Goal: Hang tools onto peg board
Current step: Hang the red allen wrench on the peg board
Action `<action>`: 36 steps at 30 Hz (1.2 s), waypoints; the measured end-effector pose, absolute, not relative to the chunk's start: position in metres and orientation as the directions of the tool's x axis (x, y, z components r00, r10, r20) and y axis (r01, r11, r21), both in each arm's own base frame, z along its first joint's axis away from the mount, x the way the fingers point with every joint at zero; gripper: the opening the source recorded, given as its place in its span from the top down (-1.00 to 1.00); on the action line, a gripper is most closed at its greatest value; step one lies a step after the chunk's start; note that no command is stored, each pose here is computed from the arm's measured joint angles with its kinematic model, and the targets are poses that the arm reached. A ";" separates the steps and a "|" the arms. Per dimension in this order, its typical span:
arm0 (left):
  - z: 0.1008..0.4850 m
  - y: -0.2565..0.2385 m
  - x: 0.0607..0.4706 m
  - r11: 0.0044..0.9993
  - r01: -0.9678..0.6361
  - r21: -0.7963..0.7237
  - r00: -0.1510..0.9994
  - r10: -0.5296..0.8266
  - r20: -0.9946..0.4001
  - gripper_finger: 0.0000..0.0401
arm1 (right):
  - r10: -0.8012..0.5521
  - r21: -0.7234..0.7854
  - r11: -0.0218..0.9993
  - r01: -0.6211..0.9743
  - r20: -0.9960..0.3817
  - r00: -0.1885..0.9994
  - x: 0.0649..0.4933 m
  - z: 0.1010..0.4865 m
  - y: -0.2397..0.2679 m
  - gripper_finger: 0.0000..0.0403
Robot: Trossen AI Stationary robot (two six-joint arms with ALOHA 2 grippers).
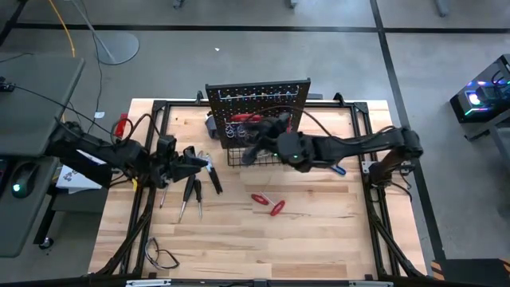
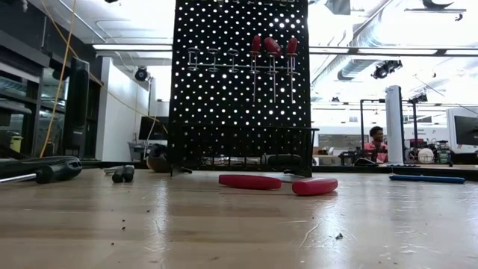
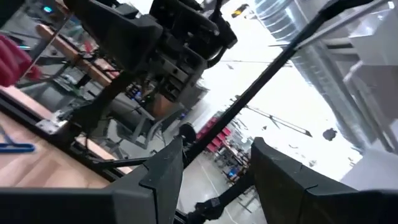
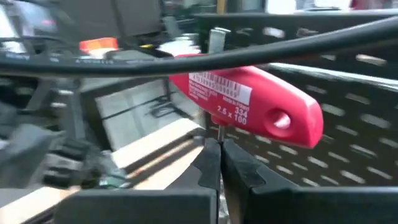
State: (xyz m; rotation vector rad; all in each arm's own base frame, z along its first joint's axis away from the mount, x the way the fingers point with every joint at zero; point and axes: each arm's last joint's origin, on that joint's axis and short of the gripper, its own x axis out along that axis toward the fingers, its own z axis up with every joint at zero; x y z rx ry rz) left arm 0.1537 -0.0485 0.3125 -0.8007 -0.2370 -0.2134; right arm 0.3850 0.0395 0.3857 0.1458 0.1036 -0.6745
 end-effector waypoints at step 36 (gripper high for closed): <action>0.308 -0.040 0.153 0.725 -0.042 -0.688 0.940 0.261 0.218 0.16 | -0.649 -0.004 0.757 0.654 -0.122 0.751 0.377 0.326 -0.012 1.00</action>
